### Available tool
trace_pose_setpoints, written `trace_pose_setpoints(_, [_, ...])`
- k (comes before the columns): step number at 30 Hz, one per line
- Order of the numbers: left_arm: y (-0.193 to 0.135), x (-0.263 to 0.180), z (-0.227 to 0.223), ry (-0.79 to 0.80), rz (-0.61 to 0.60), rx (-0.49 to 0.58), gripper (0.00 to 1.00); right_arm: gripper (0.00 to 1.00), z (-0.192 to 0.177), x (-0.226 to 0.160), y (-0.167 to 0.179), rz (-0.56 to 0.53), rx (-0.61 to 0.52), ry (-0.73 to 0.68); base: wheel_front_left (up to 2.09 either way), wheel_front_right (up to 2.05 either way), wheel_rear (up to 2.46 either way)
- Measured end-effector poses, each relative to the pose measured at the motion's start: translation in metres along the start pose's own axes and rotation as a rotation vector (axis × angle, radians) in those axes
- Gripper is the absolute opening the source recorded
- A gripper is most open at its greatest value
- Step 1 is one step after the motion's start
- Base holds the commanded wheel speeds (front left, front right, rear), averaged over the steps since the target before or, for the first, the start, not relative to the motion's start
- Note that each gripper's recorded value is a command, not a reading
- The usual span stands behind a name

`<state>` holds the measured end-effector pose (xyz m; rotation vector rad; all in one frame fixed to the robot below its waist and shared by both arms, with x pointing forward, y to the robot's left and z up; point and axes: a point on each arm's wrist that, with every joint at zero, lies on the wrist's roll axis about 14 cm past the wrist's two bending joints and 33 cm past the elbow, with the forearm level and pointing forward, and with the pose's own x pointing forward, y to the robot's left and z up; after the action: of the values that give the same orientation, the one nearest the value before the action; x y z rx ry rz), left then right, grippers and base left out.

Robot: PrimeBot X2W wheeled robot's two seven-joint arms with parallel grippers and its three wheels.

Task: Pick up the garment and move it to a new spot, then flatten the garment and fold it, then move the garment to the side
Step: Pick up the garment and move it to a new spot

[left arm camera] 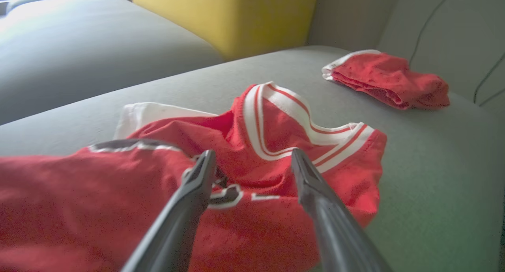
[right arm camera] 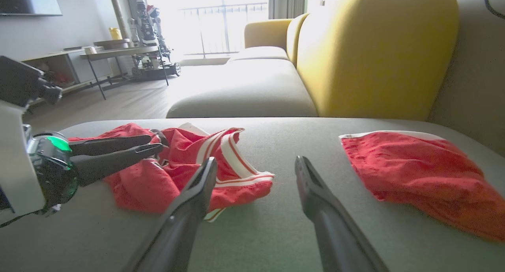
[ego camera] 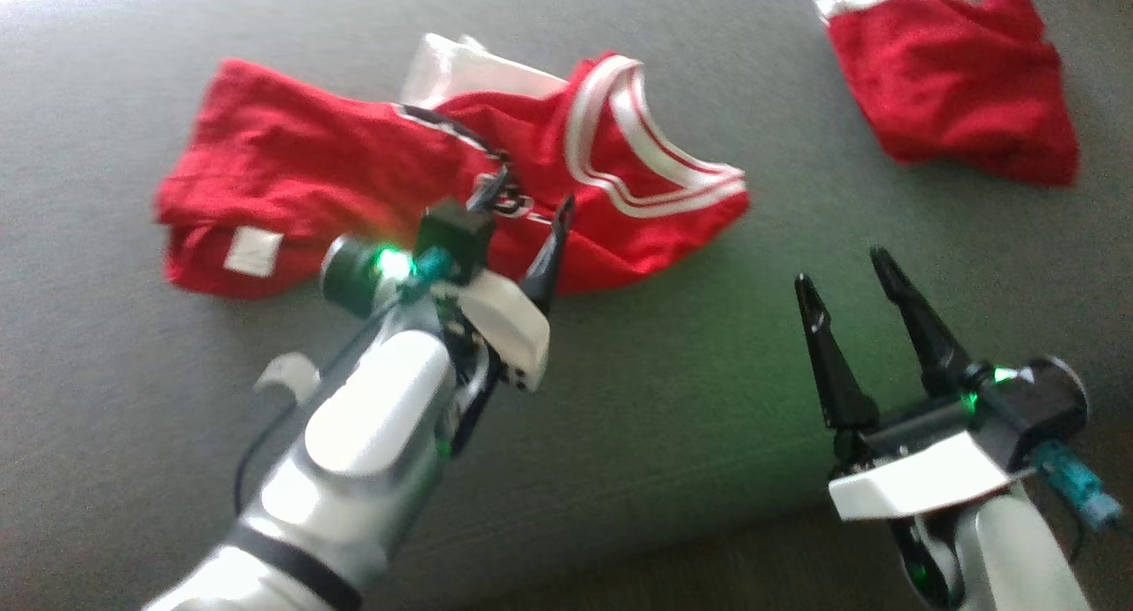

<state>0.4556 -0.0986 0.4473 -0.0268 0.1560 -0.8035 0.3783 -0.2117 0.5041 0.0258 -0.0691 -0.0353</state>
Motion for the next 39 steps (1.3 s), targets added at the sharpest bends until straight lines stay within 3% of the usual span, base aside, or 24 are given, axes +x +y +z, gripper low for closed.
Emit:
trace_pose_setpoints(8, [0.029,-0.082,0.037,-0.144,0.292,-0.083,1.0,1.0,-0.005,-0.004,0.043,0.127,0.044,0.01,0.0,0.0,0.0])
trace_pose_setpoints(21, [0.05,-0.22,0.036,-0.246,0.701,-0.097,1.0,1.0,0.007,-0.023,0.073,0.226,0.052,-0.018,0.0,0.0,0.0])
trace_pose_setpoints(39, [0.041,-0.268,0.026,-0.252,0.78,-0.038,1.0,1.0,0.008,-0.047,0.063,0.204,0.019,-0.019,0.0,0.0,0.0])
